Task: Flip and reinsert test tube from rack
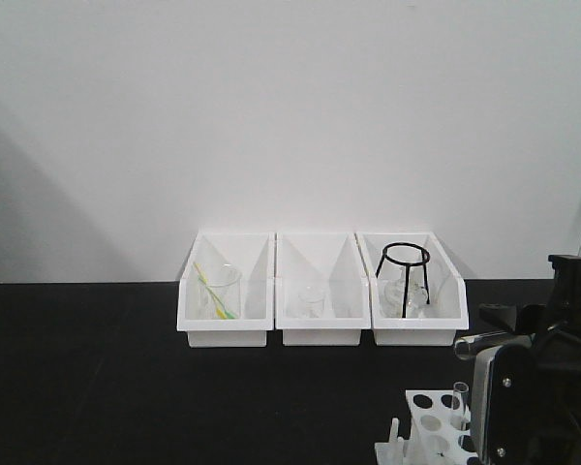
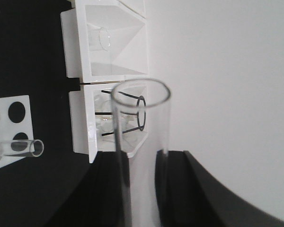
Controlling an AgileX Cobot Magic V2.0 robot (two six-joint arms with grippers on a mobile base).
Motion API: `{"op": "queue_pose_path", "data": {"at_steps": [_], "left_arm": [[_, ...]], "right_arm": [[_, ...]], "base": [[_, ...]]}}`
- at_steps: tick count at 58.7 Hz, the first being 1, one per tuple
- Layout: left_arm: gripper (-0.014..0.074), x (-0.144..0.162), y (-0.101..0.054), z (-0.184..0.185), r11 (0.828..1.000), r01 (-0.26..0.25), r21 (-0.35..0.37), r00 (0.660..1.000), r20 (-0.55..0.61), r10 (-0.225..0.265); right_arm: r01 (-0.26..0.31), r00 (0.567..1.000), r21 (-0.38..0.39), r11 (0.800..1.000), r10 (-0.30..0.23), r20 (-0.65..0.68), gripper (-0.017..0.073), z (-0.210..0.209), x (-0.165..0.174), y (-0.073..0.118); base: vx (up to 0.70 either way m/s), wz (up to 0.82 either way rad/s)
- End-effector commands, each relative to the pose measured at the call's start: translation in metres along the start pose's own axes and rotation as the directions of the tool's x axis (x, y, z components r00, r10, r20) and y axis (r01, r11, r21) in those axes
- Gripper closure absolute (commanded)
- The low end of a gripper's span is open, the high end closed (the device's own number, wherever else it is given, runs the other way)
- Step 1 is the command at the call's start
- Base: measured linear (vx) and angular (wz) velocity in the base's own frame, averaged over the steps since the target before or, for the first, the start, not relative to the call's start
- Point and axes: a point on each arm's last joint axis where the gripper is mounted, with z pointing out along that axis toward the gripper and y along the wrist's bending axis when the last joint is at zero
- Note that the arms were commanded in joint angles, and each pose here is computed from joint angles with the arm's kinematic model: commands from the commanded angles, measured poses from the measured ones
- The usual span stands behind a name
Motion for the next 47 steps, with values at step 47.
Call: {"op": "queue_pose_path", "data": {"at_steps": [47], "left_arm": [[0.0600,-0.008,-0.002,-0.001,1.000,0.002,0.023,0.995,0.096,-0.004]], "right_arm": [[-0.993,0.056,0.115,0.025,0.958,0.280,0.0568,-0.011,0.008,-0.036]], "base": [[0.00,0.00]]}}
